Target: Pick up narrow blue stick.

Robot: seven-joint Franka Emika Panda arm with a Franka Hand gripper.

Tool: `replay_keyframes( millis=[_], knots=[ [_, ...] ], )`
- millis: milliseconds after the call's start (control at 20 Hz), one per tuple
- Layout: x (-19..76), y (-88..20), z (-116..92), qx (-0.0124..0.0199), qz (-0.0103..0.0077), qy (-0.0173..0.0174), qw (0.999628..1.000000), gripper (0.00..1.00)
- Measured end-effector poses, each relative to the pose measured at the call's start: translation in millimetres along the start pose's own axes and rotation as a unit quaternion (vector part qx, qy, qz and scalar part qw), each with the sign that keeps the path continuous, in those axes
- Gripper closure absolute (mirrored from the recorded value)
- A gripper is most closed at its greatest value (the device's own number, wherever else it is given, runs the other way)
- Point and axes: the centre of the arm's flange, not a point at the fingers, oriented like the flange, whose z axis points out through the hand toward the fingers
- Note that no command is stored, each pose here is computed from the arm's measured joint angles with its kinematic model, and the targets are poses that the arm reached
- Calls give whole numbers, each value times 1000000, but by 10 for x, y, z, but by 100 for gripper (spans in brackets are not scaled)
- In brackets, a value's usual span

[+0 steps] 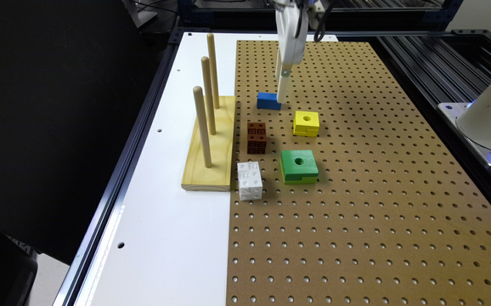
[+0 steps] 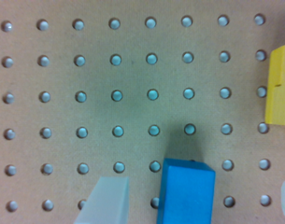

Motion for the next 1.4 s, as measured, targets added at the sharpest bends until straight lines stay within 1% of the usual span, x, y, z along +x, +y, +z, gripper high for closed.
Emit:
replay_keyframes(
  millis=[50, 150, 300, 400, 500, 550, 600, 650, 700, 750, 1050, 1200, 1250, 1300, 1400],
  knots=[
    [4, -2, 55, 847, 41, 1051, 999999, 0],
    [28, -19, 104, 1585, 77, 1974, 999997, 0],
    [72, -50, 81, 4038, 57, 5380, 999977, 0],
    [80, -56, 73, 4760, 34, 6381, 999968, 0],
    [80, -56, 75, 4658, 0, 6237, 999970, 0],
    [74, -52, 106, 3257, -56, 4255, 999986, 0],
    [67, -48, 158, 2103, -109, 2567, 999994, 0],
    [59, -43, 226, 1522, -159, 1627, 999998, 0],
    [55, -41, 321, 1537, -210, 1454, 999998, 0],
    [68, -54, 337, 2911, -526, 3121, 999991, 0],
    [95, -76, 336, 3656, -756, 4089, 999985, 0],
    [123, -99, 337, 4898, -916, 5698, 999971, 0],
    [143, -116, 339, 5690, -1075, 6687, 999961, 0],
    [172, -141, 337, 7118, -1287, 8426, 999938, 100],
    [172, -141, 337, 7117, -1287, 8425, 999938, 100]
  ],
)
